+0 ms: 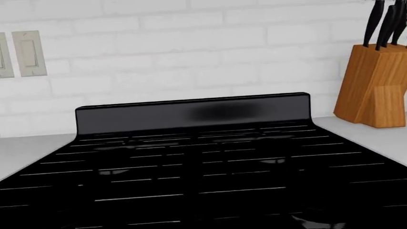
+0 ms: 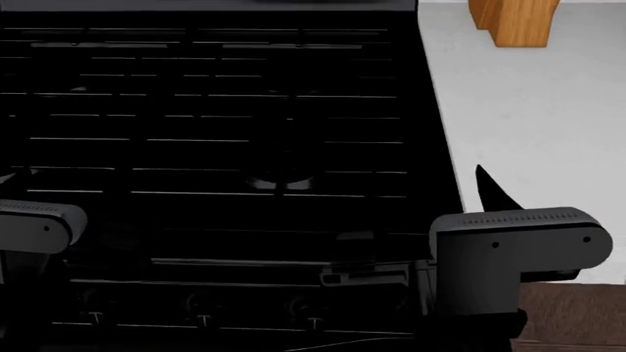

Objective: Press the start button on the microwave

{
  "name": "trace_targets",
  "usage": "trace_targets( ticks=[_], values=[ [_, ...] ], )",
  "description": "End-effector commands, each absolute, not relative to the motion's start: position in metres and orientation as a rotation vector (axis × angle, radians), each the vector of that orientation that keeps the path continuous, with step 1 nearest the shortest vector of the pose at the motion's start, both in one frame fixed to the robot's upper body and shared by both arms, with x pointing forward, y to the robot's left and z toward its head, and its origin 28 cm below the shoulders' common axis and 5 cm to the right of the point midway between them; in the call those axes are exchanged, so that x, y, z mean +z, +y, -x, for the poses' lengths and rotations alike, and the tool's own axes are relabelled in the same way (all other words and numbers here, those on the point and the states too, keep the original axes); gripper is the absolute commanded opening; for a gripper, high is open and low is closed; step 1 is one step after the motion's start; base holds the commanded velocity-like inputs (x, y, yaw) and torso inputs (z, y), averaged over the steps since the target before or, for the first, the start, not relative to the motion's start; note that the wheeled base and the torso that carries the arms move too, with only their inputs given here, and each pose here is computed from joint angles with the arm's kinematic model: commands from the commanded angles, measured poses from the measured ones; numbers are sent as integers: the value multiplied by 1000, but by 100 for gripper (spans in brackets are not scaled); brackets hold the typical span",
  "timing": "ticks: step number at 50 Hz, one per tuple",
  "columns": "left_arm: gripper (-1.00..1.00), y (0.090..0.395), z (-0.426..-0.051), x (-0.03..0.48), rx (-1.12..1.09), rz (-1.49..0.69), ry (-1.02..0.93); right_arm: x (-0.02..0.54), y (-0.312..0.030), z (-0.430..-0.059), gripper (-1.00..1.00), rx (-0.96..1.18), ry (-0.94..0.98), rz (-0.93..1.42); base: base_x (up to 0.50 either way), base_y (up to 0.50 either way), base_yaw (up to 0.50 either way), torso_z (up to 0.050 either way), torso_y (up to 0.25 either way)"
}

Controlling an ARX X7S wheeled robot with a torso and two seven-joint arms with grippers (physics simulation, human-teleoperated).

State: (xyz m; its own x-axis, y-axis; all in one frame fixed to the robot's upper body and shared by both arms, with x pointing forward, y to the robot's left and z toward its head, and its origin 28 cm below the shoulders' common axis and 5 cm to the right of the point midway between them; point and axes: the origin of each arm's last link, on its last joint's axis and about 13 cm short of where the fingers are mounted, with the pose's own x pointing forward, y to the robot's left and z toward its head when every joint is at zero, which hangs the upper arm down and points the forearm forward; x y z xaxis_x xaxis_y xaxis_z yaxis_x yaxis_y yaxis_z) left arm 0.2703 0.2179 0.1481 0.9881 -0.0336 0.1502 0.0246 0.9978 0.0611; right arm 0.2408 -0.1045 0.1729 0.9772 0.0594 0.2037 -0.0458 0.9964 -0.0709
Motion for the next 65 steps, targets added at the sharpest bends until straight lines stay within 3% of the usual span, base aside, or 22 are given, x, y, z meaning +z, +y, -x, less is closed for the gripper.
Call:
trace_targets(
  ticks=[1, 14, 36, 54, 65],
  values=[
    [100, 218, -272, 154, -34, -59, -158, 180, -104, -241, 100, 73, -227, 60, 434, 277, 0, 0, 0],
    [100, 219, -271, 151, -37, -53, -150, 182, -102, -239, 100, 99, -244, 37, 472, 152, 0, 0, 0],
    [100, 218, -268, 151, -51, -36, -158, 183, -100, -238, 100, 132, -244, 35, 419, -245, 0, 0, 1],
    [100, 219, -268, 149, -48, -44, -159, 185, -98, -233, 100, 116, -247, 65, 4, 0, 0, 0, 0],
    [100, 218, -269, 148, -51, -42, -166, 222, -91, -213, 100, 84, -382, 149, 0, 0, 0, 0, 0]
  ],
)
